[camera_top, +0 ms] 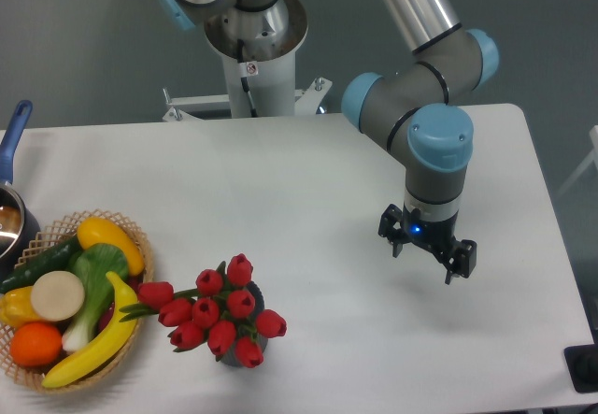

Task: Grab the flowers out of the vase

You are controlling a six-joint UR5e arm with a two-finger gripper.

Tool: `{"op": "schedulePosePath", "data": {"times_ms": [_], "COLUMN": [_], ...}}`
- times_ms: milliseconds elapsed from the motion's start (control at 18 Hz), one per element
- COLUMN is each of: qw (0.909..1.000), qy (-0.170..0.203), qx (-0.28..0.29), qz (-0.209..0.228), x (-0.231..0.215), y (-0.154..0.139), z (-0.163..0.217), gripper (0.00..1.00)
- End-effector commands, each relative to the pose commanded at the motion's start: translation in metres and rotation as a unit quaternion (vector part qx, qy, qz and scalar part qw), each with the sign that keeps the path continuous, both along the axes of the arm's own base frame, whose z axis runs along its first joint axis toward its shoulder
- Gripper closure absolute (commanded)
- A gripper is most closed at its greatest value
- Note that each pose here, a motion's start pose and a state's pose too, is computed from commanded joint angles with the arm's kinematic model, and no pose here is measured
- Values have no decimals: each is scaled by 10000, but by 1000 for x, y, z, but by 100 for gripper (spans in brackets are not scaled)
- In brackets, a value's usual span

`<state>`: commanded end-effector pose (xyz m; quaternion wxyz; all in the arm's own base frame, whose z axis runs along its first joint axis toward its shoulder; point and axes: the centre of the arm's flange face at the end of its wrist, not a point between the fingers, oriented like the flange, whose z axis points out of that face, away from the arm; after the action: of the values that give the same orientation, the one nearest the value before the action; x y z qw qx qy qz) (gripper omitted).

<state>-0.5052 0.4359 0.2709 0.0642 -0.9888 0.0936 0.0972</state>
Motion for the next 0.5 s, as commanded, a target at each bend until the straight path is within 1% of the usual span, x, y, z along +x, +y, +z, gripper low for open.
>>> {"op": "schedulePosePath", "data": {"times_ms": [222,333,389,444,500], "qw": [10000,9998,9992,9974,9940], "qy": [-3,23,18,-38,-142], "qx": [22,180,379,697,1054], "qz": [-13,-44,-90,-160,-250], "x": [0,0,-1,0,3], "y": [0,4,8,14,21], "z": [0,1,0,2,5], "gripper": [0,0,0,0,0]}}
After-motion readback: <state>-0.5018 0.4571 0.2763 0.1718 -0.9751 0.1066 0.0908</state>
